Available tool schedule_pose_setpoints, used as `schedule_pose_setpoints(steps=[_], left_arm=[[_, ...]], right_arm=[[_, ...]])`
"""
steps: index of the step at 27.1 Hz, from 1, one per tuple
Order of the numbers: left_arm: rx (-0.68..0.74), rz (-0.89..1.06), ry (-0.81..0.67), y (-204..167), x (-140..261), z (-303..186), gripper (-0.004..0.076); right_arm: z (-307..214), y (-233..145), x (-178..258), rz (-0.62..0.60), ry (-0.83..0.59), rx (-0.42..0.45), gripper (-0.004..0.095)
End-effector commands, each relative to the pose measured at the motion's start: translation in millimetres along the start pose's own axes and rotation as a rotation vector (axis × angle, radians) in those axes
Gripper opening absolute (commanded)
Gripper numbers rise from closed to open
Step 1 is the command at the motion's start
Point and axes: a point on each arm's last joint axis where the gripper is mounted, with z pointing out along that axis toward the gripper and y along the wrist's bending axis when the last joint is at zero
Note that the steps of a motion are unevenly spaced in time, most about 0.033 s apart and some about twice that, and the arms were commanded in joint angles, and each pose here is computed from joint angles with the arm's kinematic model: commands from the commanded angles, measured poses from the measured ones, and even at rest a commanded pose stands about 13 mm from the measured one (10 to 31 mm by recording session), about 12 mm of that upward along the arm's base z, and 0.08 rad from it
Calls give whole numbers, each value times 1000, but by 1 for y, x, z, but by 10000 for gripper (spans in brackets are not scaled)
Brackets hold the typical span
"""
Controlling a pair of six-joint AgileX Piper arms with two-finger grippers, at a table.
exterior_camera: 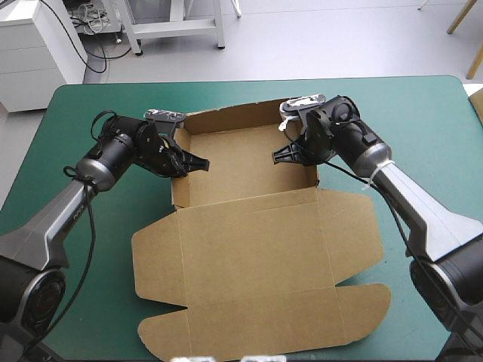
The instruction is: Fold the box
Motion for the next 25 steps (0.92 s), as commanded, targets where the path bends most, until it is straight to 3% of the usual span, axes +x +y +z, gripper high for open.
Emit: schedule_pose_setpoints(steps=[1, 6, 14, 22, 25], left_arm=[[-47, 61, -101, -2, -14, -10, -8], [-60, 60, -79, 0, -18, 13, -8], [-97, 97, -31, 5, -20, 65, -8], [-105, 102, 51, 7, -14, 100, -4], [-42, 182, 54, 1, -15, 98, 143]], right_arm=[[-5, -7, -9, -5, -48, -29, -21], [30, -21, -11, 29, 21, -40, -21], [81, -28, -10, -24, 95, -21, -21], [95, -26, -17, -51, 68, -25, -21], [86, -27, -26, -61, 34, -30, -10]])
